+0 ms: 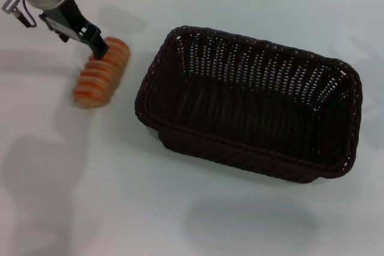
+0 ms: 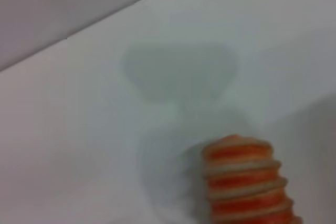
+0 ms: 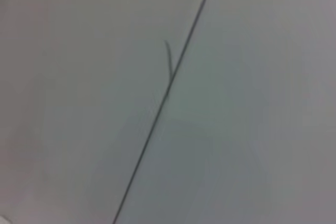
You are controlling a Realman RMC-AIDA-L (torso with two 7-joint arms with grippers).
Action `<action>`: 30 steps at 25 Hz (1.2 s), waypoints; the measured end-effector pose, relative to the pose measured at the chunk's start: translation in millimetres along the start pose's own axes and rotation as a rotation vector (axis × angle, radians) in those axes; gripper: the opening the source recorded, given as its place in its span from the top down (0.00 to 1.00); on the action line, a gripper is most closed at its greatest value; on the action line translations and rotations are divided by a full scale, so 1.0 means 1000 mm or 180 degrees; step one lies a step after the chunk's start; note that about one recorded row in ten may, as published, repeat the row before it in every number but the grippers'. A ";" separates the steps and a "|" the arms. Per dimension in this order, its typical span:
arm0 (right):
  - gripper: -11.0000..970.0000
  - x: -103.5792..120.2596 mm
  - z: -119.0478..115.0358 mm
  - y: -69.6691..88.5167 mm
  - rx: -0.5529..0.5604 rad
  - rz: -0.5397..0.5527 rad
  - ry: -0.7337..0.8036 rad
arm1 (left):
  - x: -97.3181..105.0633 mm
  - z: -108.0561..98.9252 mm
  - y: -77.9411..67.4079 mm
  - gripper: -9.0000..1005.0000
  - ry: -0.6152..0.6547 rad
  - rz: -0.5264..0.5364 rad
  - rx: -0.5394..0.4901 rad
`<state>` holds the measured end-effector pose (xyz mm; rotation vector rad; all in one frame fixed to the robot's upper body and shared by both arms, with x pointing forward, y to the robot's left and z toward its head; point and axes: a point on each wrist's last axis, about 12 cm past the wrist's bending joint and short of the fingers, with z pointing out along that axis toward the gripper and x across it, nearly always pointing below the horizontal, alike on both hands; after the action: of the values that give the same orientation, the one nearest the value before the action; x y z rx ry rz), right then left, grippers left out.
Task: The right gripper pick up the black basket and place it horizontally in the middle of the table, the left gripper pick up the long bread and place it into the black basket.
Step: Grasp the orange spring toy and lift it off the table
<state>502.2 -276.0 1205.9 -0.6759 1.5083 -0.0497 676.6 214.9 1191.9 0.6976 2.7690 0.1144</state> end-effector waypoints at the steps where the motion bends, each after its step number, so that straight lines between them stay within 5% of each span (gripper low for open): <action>1: 0.43 -0.001 0.001 0.002 -0.0016 -0.0021 0.0002 | 0.000 0.000 0.000 0.29 0.0000 0.0000 0.0000; 7: 0.43 -0.007 -0.001 0.003 0.0073 -0.0054 0.0012 | 0.006 0.009 0.002 0.20 0.0058 -0.0051 0.0049; 17: 0.43 0.011 -0.034 -0.021 0.0920 0.0265 0.0201 | 0.031 0.027 0.008 0.25 0.0206 -0.0147 0.0123; 29: 0.43 0.031 -0.044 -0.037 0.1118 0.0393 0.0357 | 0.040 0.033 0.007 0.31 0.0259 -0.0150 0.0152; 30: 0.43 0.032 -0.042 -0.037 0.1110 0.0394 0.0360 | 0.037 0.030 -0.001 0.31 0.0263 -0.0059 0.0167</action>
<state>480.1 -336.2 1196.7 -0.3034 1.5966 -0.2543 654.2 232.0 1154.0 0.6950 2.8660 0.0686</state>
